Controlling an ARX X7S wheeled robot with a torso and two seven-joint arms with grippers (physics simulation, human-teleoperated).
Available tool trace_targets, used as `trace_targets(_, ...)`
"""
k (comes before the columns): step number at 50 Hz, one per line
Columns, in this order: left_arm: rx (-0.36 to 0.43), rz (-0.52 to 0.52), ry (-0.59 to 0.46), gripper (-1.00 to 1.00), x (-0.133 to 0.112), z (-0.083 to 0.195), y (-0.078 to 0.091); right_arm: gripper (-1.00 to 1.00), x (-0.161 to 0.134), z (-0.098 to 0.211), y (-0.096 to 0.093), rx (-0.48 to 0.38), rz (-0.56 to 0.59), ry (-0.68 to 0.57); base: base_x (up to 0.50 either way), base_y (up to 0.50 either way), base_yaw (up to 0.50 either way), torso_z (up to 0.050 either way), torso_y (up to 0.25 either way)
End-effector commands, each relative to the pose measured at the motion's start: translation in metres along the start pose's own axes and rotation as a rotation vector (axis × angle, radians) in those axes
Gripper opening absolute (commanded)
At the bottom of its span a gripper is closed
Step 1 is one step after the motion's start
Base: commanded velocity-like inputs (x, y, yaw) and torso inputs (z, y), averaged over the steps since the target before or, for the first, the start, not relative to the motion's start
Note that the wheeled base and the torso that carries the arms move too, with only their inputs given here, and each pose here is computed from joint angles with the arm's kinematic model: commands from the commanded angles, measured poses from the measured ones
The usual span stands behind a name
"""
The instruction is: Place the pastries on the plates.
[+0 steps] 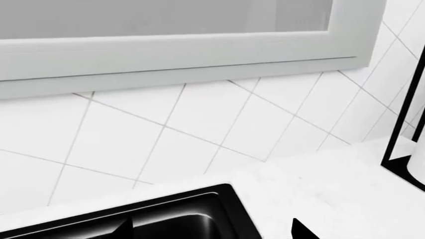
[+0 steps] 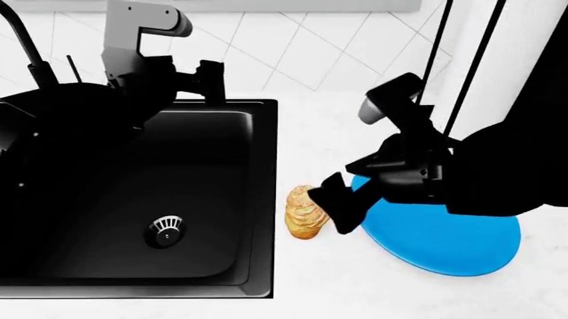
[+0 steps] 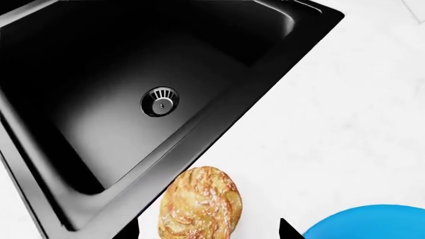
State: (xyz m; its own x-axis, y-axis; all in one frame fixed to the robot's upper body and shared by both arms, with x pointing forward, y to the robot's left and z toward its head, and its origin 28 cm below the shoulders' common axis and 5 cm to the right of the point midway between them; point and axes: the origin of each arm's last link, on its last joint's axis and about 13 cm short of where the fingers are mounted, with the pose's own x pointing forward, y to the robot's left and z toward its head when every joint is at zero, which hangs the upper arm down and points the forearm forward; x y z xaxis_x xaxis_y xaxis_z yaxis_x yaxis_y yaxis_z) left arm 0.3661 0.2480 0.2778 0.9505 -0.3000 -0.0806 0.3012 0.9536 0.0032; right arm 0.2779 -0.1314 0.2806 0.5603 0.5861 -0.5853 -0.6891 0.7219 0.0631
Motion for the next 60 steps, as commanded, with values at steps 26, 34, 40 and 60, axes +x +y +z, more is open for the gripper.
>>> trace_targets(26, 0.003, 0.003, 0.008, 1.00, 0.000, -0.004, 0.002, 1.00, 0.036, -0.015, -0.009, 0.069, 0.081, 0.058, 0.00, 0.00, 0.00, 0.000, 0.000)
trace_targets(34, 0.003, 0.003, 0.008, 1.00, 0.001, -0.004, 0.001, 1.00, 0.041, -0.016, -0.008, 0.073, 0.098, 0.062, 0.00, 0.00, 0.00, 0.000, 0.000)
trace_targets(40, 0.004, 0.003, 0.008, 1.00, 0.001, -0.004, 0.001, 1.00, 0.043, -0.016, -0.008, 0.070, 0.107, 0.068, 0.00, 0.00, 0.00, 0.000, 0.000)
trace_targets(60, 0.003, -0.003, 0.011, 1.00, 0.001, -0.006, 0.002, 1.00, 0.052, -0.024, -0.008, 0.103, 0.096, 0.099, 0.00, 0.00, 0.00, 0.000, 0.000)
